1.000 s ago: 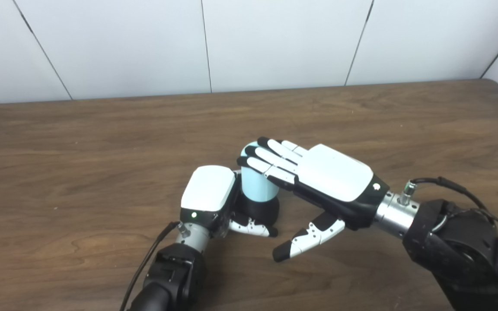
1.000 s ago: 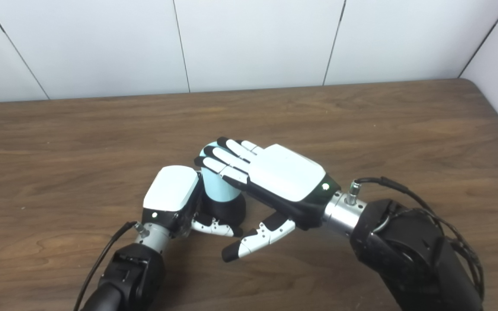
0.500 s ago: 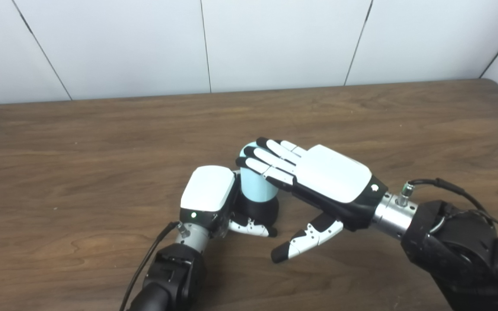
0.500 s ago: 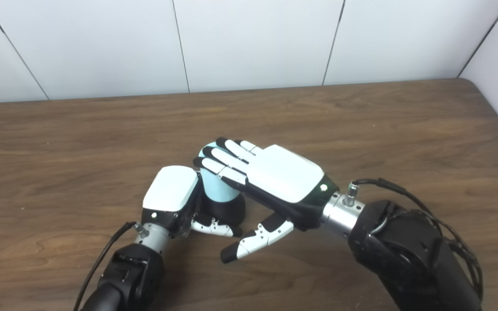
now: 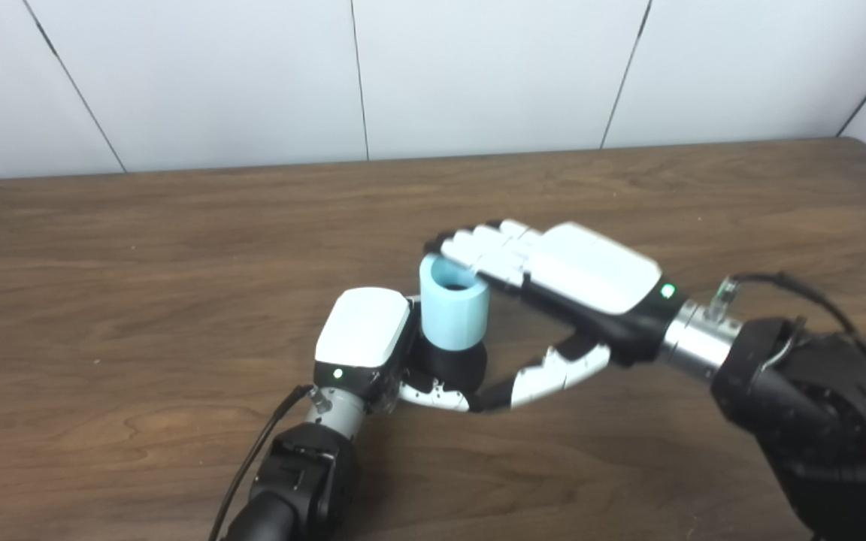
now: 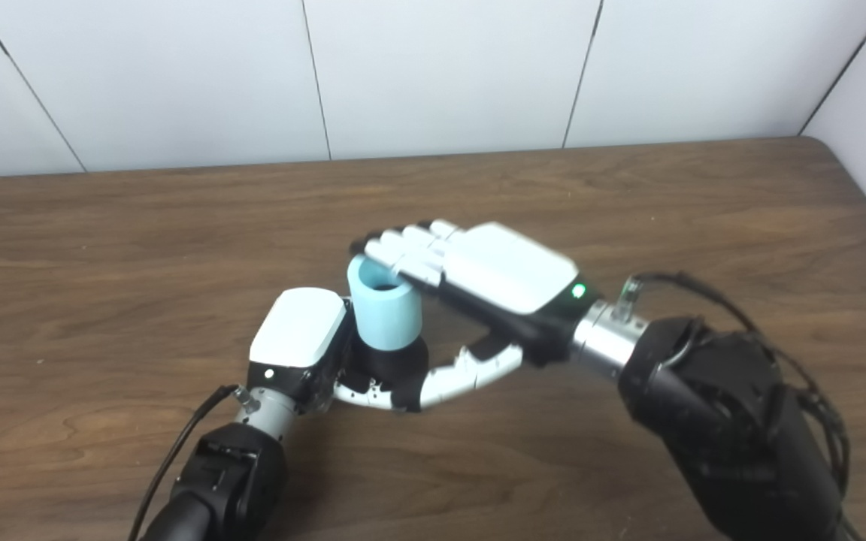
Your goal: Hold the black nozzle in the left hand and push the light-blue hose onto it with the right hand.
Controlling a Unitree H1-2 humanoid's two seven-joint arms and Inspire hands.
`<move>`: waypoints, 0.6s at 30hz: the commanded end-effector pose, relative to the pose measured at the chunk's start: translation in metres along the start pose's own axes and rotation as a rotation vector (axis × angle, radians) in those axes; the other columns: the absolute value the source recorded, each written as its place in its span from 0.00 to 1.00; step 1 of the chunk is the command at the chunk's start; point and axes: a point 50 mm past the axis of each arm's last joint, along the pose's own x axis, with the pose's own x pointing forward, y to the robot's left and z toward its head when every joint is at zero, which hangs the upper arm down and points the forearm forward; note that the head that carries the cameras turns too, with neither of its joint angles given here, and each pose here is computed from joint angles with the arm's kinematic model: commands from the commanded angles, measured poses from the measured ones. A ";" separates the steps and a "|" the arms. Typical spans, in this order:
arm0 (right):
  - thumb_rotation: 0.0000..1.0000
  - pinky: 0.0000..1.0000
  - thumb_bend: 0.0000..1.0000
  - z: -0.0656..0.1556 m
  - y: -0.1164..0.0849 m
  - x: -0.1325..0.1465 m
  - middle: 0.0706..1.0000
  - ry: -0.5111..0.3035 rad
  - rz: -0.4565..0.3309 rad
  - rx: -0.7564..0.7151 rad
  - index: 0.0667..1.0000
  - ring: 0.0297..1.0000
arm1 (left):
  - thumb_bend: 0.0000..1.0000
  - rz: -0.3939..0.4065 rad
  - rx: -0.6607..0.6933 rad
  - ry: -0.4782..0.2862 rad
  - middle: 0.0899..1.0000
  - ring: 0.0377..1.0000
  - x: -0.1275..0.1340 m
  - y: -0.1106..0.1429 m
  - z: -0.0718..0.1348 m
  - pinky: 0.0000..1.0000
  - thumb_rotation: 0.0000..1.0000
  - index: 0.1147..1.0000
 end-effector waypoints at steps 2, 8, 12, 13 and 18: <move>1.00 1.00 0.62 0.010 -0.025 -0.002 1.00 -0.055 -0.107 -0.009 0.99 1.00 | 0.53 -0.173 -0.023 0.002 0.37 0.38 -0.014 -0.031 0.002 0.36 0.00 0.42; 1.00 0.97 0.63 0.008 -0.034 -0.003 1.00 -0.047 -0.187 0.059 0.97 1.00 | 0.53 -0.174 -0.022 0.004 0.41 0.38 -0.014 -0.031 0.002 0.37 0.00 0.42; 1.00 0.93 0.63 0.007 -0.035 -0.003 0.98 -0.046 -0.202 0.061 0.97 0.99 | 0.52 -0.171 -0.027 0.004 0.35 0.38 -0.014 -0.031 0.001 0.37 0.00 0.42; 1.00 0.93 0.63 0.007 -0.034 -0.003 0.97 -0.043 -0.194 0.061 0.96 0.99 | 0.52 -0.170 -0.027 0.003 0.35 0.38 -0.014 -0.031 0.001 0.37 0.00 0.42; 1.00 0.96 0.62 0.009 -0.029 -0.003 0.99 -0.043 -0.150 0.033 0.96 1.00 | 0.52 -0.170 -0.025 0.003 0.35 0.38 -0.014 -0.030 0.001 0.37 0.00 0.42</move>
